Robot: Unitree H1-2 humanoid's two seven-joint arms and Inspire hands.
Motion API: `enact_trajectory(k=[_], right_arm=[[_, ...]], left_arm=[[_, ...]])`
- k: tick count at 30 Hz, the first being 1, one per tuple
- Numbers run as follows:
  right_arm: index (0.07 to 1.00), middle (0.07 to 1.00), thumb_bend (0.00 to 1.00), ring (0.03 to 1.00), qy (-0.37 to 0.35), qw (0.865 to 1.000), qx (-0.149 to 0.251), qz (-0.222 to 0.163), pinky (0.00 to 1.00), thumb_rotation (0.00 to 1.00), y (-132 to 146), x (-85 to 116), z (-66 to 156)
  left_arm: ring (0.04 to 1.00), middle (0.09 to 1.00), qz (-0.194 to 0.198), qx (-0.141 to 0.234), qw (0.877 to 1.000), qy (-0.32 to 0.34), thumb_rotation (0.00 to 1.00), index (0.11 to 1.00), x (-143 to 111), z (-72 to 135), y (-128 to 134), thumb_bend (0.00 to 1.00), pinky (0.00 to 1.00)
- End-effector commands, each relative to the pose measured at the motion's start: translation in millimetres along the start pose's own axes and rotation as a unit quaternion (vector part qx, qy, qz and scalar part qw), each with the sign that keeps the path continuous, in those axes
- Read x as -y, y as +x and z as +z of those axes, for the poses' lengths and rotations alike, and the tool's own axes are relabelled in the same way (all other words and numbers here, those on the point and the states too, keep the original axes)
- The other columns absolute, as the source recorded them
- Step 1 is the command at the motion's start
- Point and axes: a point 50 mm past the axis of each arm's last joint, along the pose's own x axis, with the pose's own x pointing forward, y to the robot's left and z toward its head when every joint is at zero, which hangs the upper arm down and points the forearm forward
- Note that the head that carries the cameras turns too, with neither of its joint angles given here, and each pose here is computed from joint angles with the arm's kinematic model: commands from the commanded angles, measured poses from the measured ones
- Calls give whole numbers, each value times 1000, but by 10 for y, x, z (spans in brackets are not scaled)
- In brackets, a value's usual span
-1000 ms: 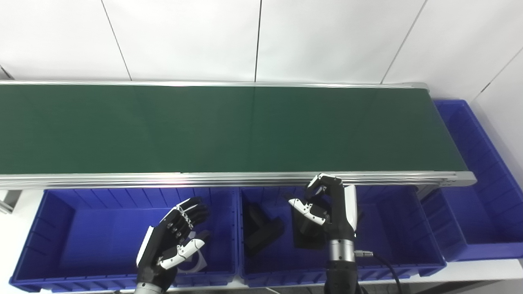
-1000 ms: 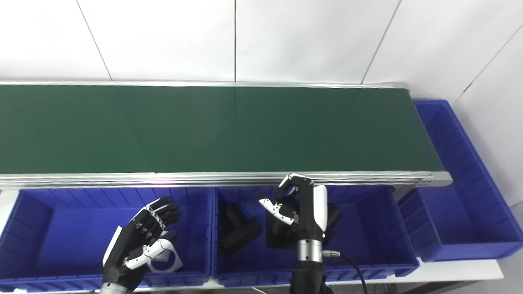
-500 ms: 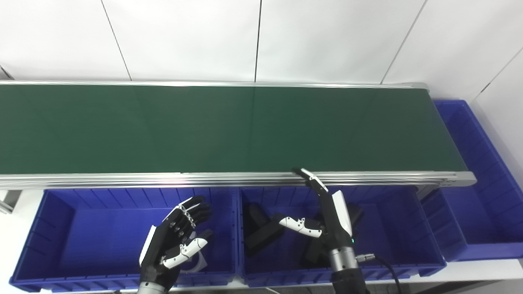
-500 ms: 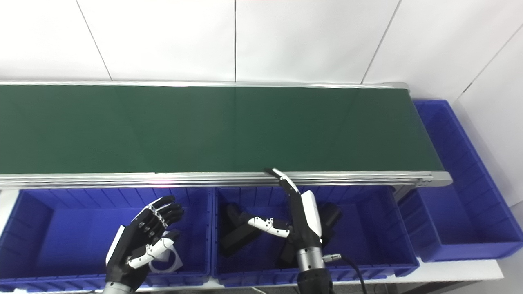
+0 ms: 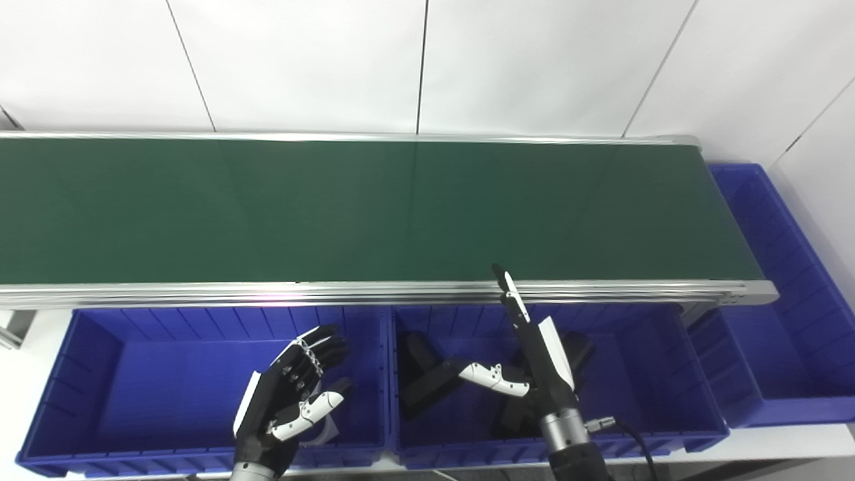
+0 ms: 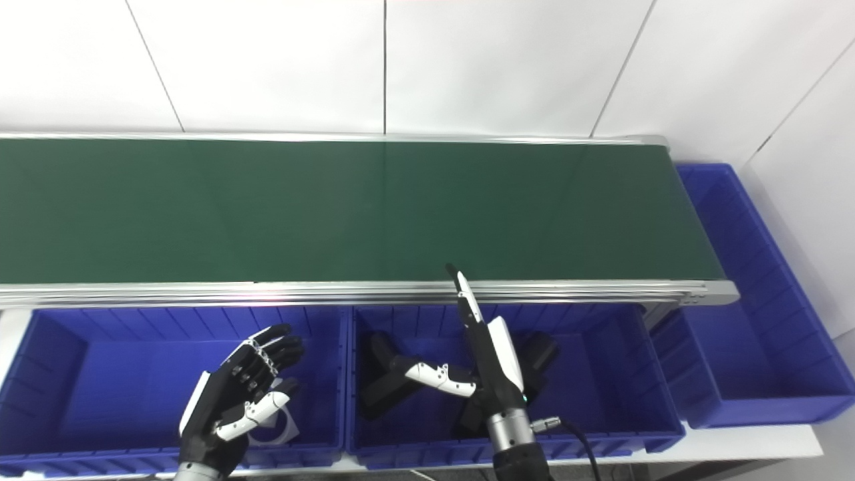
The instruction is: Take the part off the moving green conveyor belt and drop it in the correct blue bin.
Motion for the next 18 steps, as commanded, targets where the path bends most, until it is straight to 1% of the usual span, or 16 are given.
enact_trajectory(k=[1, 3, 5, 10, 12, 15, 18], right_arm=[[1000, 1000, 764, 978, 17, 999, 43, -3, 916, 308, 4, 16, 77], [994, 984, 748, 948, 21, 999, 41, -1, 875, 285, -12, 7, 45], [951, 956, 724, 913, 26, 999, 33, 3, 807, 257, -23, -7, 7], [926, 927, 711, 877, 41, 999, 21, 20, 754, 183, -26, -48, -66], [923, 920, 715, 868, 41, 999, 16, 24, 746, 183, -20, -68, -81], [920, 922, 713, 870, 39, 999, 12, 32, 769, 184, -11, -86, -93], [920, 924, 711, 868, 37, 998, 11, 39, 773, 158, -5, -95, -113]], left_arm=[[724, 727, 1, 36, 999, 15, 0, 762, 25, 83, 80, 588, 788], [717, 723, 7, 39, 999, 24, 0, 759, -1, 81, 94, 604, 764], [726, 730, 10, 44, 999, 28, 0, 772, -34, 94, 124, 591, 770], [748, 742, 14, 53, 998, 28, 0, 772, -77, 144, 198, 591, 786], [752, 745, 16, 58, 998, 28, 0, 775, -74, 158, 216, 594, 786], [756, 756, 20, 63, 997, 31, 0, 781, -66, 153, 243, 626, 790], [759, 774, 21, 67, 997, 36, 0, 781, -53, 145, 247, 652, 801]])
